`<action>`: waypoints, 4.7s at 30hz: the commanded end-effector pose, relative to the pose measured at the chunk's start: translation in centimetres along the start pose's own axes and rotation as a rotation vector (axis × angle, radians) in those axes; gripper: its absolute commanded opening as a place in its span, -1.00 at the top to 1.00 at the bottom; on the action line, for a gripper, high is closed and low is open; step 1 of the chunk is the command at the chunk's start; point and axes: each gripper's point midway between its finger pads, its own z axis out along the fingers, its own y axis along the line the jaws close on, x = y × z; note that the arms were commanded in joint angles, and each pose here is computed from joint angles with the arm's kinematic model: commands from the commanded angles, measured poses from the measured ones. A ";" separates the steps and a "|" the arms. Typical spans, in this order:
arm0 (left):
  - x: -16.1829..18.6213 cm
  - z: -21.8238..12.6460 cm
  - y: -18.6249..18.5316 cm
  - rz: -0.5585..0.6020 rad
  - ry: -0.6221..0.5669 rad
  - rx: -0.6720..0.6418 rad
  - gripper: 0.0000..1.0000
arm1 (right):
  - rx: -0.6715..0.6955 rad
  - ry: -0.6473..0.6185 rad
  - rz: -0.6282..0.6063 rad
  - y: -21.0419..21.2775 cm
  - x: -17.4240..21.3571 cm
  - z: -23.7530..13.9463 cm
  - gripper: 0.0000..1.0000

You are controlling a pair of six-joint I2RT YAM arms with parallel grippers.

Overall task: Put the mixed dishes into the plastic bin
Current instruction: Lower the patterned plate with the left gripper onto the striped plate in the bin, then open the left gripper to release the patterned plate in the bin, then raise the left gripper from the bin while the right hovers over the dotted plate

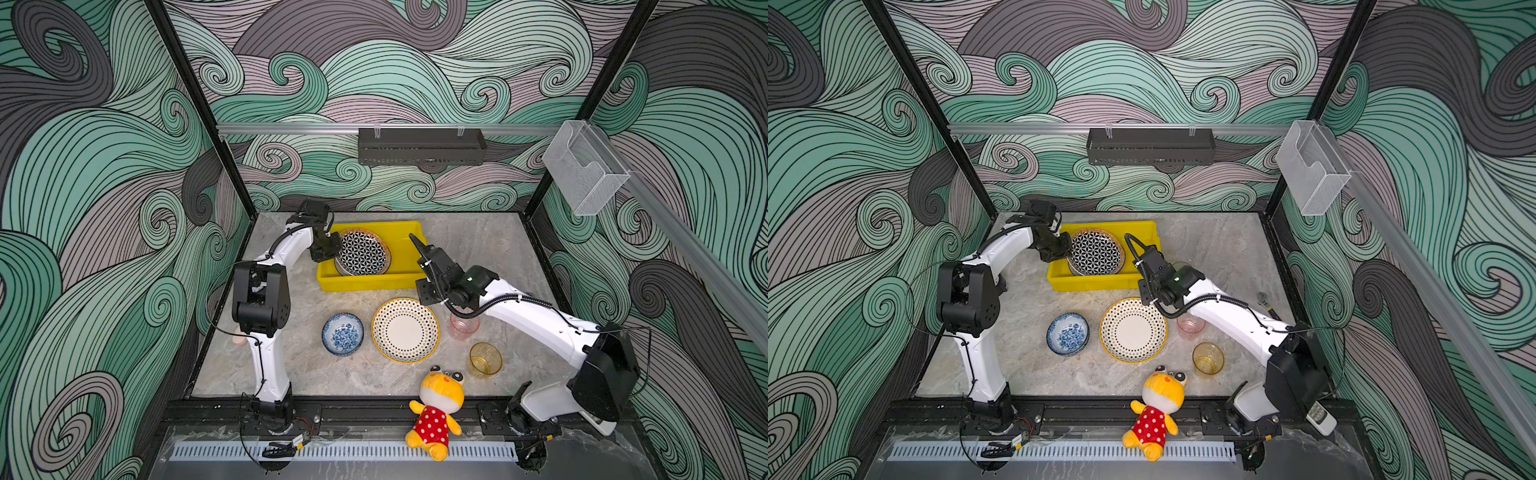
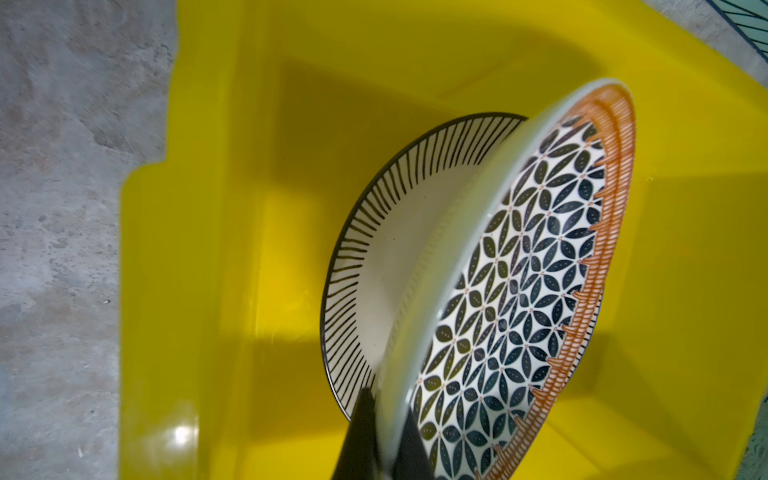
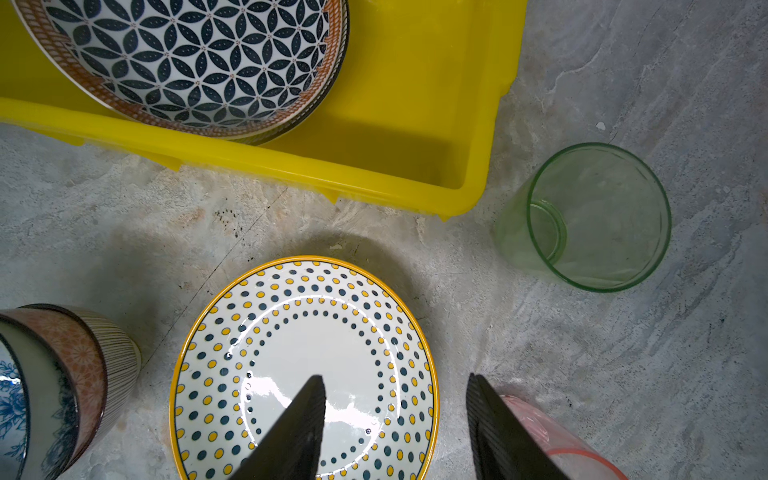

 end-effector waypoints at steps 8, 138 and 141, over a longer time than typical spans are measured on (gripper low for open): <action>-0.5 -0.2 -0.7 -0.034 -0.002 0.054 1.00 | -0.002 0.020 0.007 0.4 0.5 -0.2 -0.13; 11.4 -10.5 -7.5 0.356 0.070 0.131 0.56 | 0.100 0.178 0.029 -1.0 7.5 2.8 -0.04; 12.3 -9.9 -7.7 0.378 0.086 0.136 0.56 | 0.093 0.179 0.029 -0.9 7.3 3.2 -0.03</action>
